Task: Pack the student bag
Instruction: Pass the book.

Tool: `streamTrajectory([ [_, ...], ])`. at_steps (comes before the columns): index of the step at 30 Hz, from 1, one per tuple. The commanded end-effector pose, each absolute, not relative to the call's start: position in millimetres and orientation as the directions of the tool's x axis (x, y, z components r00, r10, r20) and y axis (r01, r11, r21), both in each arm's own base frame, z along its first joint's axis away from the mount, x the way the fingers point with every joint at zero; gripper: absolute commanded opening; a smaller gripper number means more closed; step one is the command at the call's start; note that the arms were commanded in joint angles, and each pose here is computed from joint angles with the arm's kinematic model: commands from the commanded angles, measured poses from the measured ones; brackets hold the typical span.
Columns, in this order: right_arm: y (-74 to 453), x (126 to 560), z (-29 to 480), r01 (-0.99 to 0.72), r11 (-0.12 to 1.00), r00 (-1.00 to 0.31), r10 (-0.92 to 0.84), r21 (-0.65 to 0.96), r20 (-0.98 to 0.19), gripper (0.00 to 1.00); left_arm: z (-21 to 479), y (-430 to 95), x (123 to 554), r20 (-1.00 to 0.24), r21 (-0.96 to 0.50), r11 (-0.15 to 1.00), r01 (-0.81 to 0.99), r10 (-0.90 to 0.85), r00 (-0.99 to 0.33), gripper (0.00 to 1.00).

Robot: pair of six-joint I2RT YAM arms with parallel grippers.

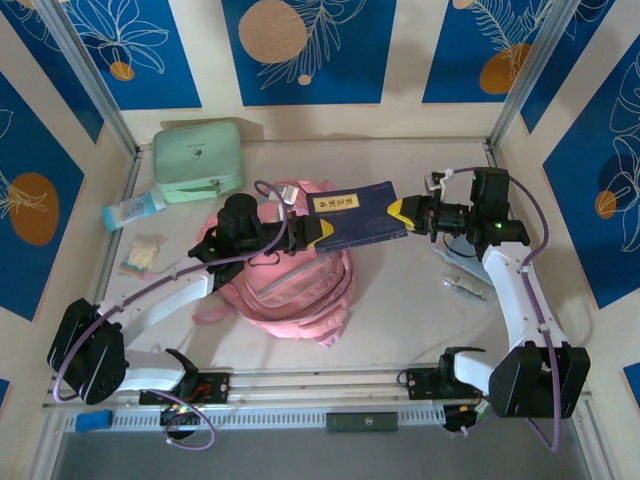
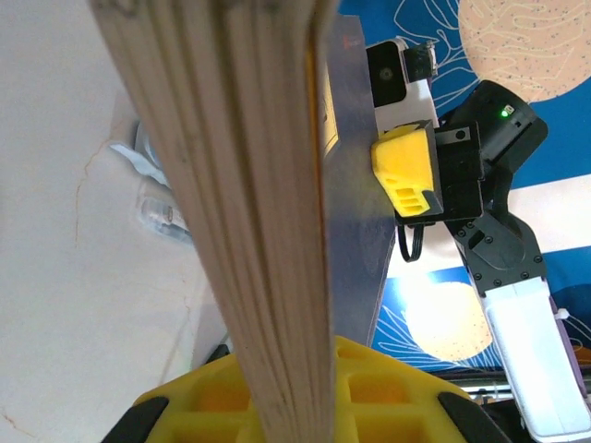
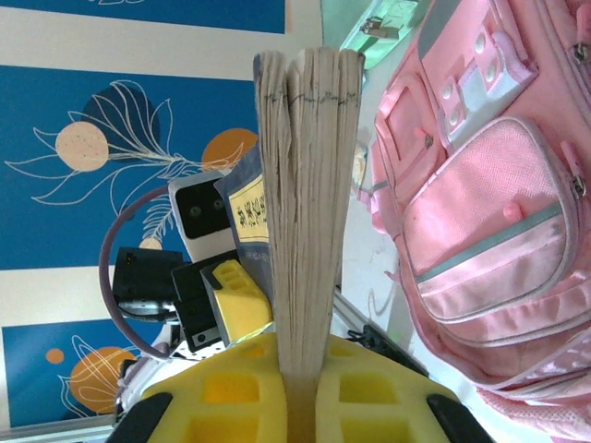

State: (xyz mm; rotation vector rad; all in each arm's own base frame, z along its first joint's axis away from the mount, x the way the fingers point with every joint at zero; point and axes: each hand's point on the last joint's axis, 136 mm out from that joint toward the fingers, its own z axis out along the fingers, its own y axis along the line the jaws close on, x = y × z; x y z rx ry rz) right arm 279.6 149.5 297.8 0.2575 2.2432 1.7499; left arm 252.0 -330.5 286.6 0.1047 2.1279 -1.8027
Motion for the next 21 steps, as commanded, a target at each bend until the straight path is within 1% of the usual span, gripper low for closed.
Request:
streamTrajectory([
  [1,149,271,305,-0.057,0.249,-0.943,0.303,0.967,-0.134,0.00,287,-330,251,-0.344,-0.925,0.219,0.310,-0.137,-0.929,0.11],
  [5,140,271,303,-0.047,0.288,-0.920,0.359,0.957,-0.153,0.00,280,-326,250,-0.365,-0.909,0.264,0.323,-0.126,-0.922,0.43],
  [7,134,270,303,-0.042,0.300,-0.908,0.387,0.953,-0.162,0.00,275,-321,249,-0.387,-0.891,0.305,0.337,-0.121,-0.914,0.52],
  [9,128,269,298,-0.008,0.309,-0.895,0.422,0.951,-0.145,0.00,269,-316,249,-0.414,-0.865,0.354,0.356,-0.103,-0.904,0.60],
  [11,118,267,290,0.031,0.325,-0.872,0.471,0.945,-0.133,0.00,254,-303,247,-0.450,-0.804,0.468,0.367,-0.075,-0.890,0.65],
  [12,113,266,285,0.059,0.342,-0.856,0.501,0.938,-0.128,0.00,249,-297,246,-0.473,-0.774,0.505,0.382,-0.060,-0.879,0.66],
  [13,106,264,279,0.089,0.368,-0.834,0.535,0.926,-0.133,0.00,244,-289,246,-0.512,-0.722,0.561,0.405,-0.040,-0.858,0.69],
  [15,96,260,270,0.129,0.414,-0.790,0.592,0.901,-0.158,0.00,228,-273,245,-0.577,-0.576,0.686,0.445,0.045,-0.816,0.75],
  [16,93,258,266,0.145,0.424,-0.769,0.617,0.894,-0.168,0.00,219,-267,243,-0.594,-0.494,0.733,0.467,0.108,-0.797,0.77],
  [17,90,256,263,0.149,0.423,-0.753,0.634,0.894,-0.175,0.00,210,-262,242,-0.596,-0.421,0.768,0.484,0.169,-0.785,0.77],
  [18,89,254,260,0.156,0.424,-0.742,0.647,0.892,-0.177,0.00,203,-261,239,-0.596,-0.369,0.777,0.511,0.224,-0.771,0.77],
  [21,83,247,243,0.213,0.429,-0.720,0.676,0.878,-0.156,0.00,182,-261,230,-0.589,-0.216,0.775,0.594,0.382,-0.712,0.77],
])
